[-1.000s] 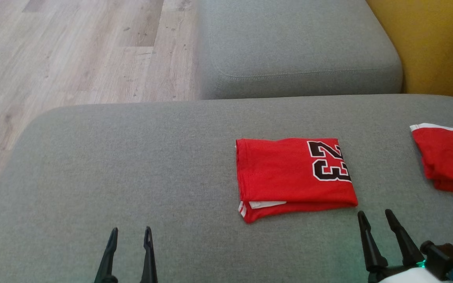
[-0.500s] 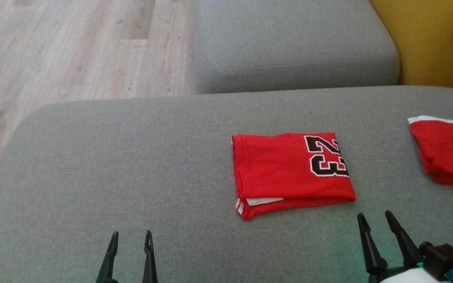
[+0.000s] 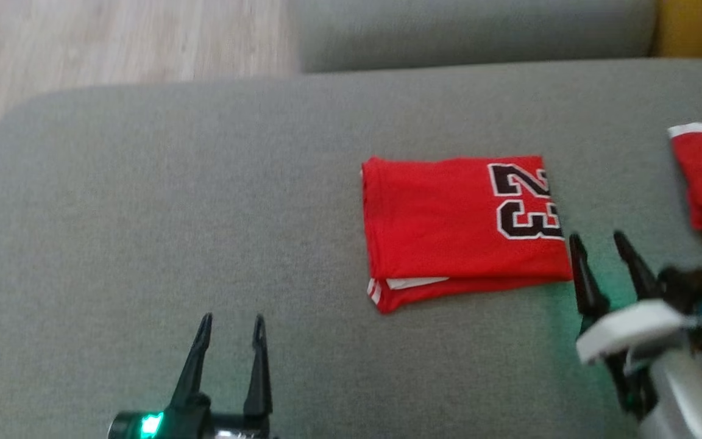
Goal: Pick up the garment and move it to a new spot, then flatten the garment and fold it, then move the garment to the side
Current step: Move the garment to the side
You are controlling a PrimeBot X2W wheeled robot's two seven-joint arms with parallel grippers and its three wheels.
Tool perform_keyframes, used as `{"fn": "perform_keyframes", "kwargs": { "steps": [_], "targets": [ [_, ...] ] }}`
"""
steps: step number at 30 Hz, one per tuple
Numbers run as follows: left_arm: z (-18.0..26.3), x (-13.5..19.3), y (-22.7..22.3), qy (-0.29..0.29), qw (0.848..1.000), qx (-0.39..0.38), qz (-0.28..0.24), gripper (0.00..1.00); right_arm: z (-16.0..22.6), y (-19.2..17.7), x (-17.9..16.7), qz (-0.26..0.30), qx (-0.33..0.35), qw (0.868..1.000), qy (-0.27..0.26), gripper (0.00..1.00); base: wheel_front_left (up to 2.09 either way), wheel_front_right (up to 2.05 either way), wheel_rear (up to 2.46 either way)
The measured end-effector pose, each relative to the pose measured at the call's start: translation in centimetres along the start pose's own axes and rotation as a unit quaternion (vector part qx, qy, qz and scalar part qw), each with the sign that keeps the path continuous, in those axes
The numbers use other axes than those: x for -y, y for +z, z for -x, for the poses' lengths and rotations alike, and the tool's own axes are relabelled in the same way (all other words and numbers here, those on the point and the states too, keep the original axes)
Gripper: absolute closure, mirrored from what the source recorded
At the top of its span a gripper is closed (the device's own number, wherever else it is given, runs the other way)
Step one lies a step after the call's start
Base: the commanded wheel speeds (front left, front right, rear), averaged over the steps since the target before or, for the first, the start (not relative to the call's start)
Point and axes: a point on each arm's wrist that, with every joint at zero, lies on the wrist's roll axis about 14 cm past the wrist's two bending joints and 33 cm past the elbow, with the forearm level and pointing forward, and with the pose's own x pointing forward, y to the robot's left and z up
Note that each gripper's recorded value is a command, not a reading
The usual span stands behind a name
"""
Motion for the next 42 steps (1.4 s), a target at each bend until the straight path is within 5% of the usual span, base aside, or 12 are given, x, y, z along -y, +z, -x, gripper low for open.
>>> {"fn": "perform_keyframes", "kwargs": {
  "steps": [11, 12, 13, 22, 33, 41, 42],
  "targets": [
    [-2.3, 0.1, -1.3, 0.004, 1.000, -0.022, -0.004, 0.00, -5.7, -5.2, 2.1, -0.006, -0.175, 0.984, -0.016, 0.00, 0.00, 0.00, 0.00],
    [-2.3, 0.1, -1.4, 0.004, 1.000, -0.024, -0.004, 0.00, -5.6, -5.8, 1.9, -0.010, -0.186, 0.982, -0.016, 0.64, 0.00, 0.00, 0.00],
    [-2.2, 0.1, -1.6, 0.007, 1.000, -0.028, -0.005, 0.00, -5.9, -5.9, 1.4, -0.017, -0.188, 0.982, -0.010, 1.00, 0.00, 0.00, 0.00],
    [-4.0, 1.8, -1.8, -0.019, 0.999, -0.029, -0.004, 0.00, -5.9, -4.4, 2.5, -0.012, -0.160, 0.987, -0.014, 1.00, 0.00, 0.00, 0.00],
    [-7.2, 4.8, -2.6, -0.070, 0.997, -0.031, 0.004, 0.00, -6.8, 4.7, 12.6, 0.069, -0.072, 0.990, -0.099, 1.00, 0.00, 0.00, 0.00],
    [-10.1, 6.6, -4.1, -0.096, 0.994, -0.042, 0.015, 0.00, -4.0, 9.9, 22.0, 0.112, -0.050, 0.969, -0.213, 1.00, 0.00, 0.00, 0.00],
    [-10.5, 6.7, -4.2, -0.098, 0.994, -0.042, 0.015, 0.00, -3.4, 10.3, 23.2, 0.113, -0.049, 0.965, -0.231, 0.43, 0.00, 0.00, 0.00]
  ]
}}
